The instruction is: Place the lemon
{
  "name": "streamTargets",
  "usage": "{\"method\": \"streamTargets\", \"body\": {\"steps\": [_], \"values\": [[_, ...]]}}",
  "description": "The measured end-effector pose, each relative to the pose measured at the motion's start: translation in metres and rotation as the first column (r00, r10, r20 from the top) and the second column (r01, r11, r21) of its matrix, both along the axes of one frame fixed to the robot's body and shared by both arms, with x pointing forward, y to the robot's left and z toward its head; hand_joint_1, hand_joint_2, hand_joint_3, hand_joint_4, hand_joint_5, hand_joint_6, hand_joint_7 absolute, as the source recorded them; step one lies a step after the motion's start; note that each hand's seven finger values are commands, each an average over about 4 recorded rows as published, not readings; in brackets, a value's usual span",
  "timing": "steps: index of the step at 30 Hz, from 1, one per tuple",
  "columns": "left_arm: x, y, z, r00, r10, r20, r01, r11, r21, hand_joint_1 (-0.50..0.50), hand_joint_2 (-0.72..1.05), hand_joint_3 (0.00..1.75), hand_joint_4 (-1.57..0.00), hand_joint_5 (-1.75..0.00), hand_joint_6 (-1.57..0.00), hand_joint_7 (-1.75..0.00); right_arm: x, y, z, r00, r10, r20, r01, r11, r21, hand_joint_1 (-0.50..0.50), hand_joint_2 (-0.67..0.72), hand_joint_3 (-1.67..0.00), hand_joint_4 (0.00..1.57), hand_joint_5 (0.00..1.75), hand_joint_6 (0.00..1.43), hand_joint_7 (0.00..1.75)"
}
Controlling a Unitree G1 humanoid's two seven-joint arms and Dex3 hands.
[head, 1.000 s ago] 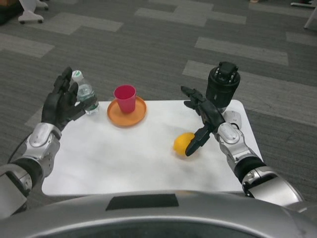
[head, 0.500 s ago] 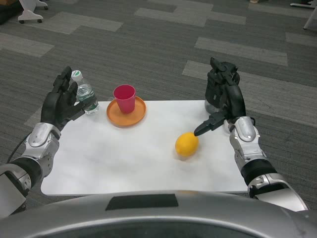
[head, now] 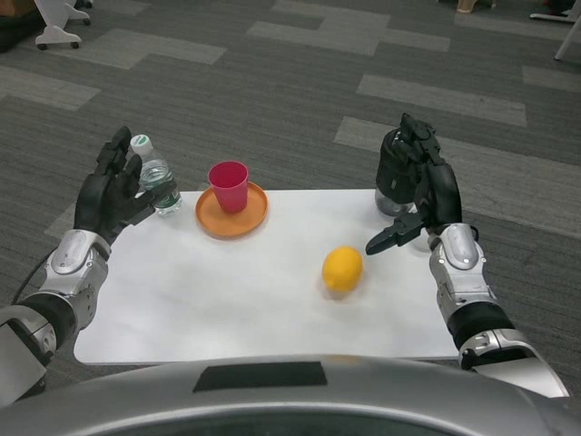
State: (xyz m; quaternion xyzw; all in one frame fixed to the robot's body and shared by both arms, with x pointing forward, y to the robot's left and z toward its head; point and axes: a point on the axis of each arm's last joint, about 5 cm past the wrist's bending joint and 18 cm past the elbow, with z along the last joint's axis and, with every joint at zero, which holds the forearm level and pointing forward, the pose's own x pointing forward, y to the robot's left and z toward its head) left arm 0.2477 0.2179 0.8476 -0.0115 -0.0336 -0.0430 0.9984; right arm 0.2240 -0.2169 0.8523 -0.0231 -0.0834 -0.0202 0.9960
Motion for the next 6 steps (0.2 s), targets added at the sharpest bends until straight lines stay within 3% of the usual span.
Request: {"method": "streamTargets", "body": {"steps": [6], "values": [[-0.0001, 0.0002, -0.0001, 1.000, 0.002, 0.000, -0.002, 1.000, -0.001, 0.50, 0.78, 0.03, 0.00, 0.00, 0.00, 0.00, 0.0000, 0.0001, 0.0000, 1.000, 0.000, 0.000, 0.000, 1.000, 0.000, 0.42, 0.45, -0.08, 0.00, 0.48, 0.00, 0.14]]}}
